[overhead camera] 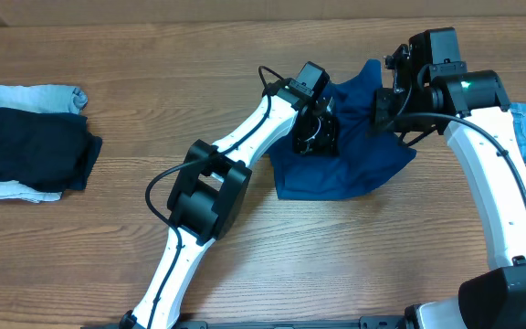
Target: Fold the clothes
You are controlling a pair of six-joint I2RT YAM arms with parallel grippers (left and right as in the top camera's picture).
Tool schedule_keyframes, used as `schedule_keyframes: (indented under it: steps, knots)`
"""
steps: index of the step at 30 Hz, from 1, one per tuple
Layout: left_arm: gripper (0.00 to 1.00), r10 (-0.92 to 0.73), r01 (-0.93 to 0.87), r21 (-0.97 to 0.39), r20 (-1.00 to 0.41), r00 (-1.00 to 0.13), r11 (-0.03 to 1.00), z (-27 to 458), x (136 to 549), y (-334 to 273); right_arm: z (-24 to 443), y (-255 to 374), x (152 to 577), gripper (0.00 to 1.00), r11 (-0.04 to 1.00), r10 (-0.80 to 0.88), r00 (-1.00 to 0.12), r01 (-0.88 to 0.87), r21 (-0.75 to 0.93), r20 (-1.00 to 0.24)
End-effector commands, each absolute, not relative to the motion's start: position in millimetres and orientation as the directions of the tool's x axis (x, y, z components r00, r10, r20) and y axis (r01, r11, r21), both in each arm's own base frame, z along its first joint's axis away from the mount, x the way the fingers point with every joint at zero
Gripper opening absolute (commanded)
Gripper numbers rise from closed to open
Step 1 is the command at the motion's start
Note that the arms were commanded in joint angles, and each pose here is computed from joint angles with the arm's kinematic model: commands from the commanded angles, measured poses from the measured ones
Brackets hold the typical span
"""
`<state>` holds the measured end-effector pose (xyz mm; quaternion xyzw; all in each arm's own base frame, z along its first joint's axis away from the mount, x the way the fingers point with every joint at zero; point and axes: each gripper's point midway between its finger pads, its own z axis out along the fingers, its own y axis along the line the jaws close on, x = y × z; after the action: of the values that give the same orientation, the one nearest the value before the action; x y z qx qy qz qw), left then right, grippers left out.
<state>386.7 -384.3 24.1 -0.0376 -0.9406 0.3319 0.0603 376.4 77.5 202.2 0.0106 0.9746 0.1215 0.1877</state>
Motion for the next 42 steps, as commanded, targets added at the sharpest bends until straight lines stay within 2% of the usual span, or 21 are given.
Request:
schedule_keyframes:
  steps: [1,5,9,12,15,17,19,22,27,30,36,42]
  knots:
    - [0.04,0.108,0.101,-0.652,-0.03,-0.994,0.752,81.5,398.9,-382.4,224.3,77.5,375.9,0.04,0.968,0.064,-0.904,-0.047,0.247,-0.423]
    - [0.04,0.021,0.093,-0.566,-0.133,-0.991,0.819,106.3,422.4,-350.2,214.9,74.1,374.9,0.04,0.973,0.064,-0.917,-0.031,0.228,-0.395]
    - [0.05,-0.012,0.071,-0.504,-0.16,-0.987,0.861,91.9,434.6,-336.0,192.6,75.0,374.8,0.04,0.974,0.06,-0.942,-0.018,0.226,-0.332]
    - [0.06,0.004,0.075,-0.496,-0.142,-0.99,0.865,53.4,432.9,-356.9,193.0,75.5,377.2,0.04,0.974,0.06,-0.939,-0.02,0.227,-0.34]
    - [0.05,-0.003,0.018,-0.547,-0.037,-0.999,0.837,11.7,420.2,-380.8,192.4,75.3,375.5,0.04,0.974,0.06,-0.941,-0.018,0.227,-0.333]
    - [0.04,0.0,0.003,-0.527,-0.006,-1.0,0.85,-9.5,414.8,-380.6,191.8,75.1,374.1,0.04,0.974,0.06,-0.943,-0.017,0.226,-0.327]
    - [0.05,0.001,0.017,-0.531,-0.031,-1.0,0.847,-11.5,420.1,-382.5,191.4,75.5,372.6,0.04,0.973,0.059,-0.945,-0.017,0.229,-0.321]
    - [0.05,0.022,0.051,-0.553,-0.058,-0.998,0.832,7.0,427.7,-377.0,191.5,78.0,371.1,0.04,0.97,0.058,-0.948,-0.021,0.242,-0.314]
    - [0.06,-0.054,0.03,-0.531,-0.142,-0.988,0.847,106.2,457.0,-298.9,199.5,98.0,375.4,0.04,0.936,0.054,-0.942,-0.068,0.346,-0.332]
    - [0.07,-0.084,0.0,-0.392,-0.196,-0.977,0.92,132.0,454.7,-248.1,201.3,112.8,374.9,0.04,0.924,0.033,-0.941,-0.101,0.369,-0.338]
    - [0.08,-0.086,-0.065,-0.14,-0.15,-0.985,0.988,95.1,436.6,-201.1,201.6,140.6,375.6,0.04,0.916,-0.001,-0.934,-0.144,0.374,-0.356]
    - [0.06,-0.147,-0.147,-0.054,-0.013,-0.989,0.988,18.9,403.0,-162.5,162.6,198.4,387.4,0.04,0.895,-0.057,-0.946,-0.189,0.404,-0.318]
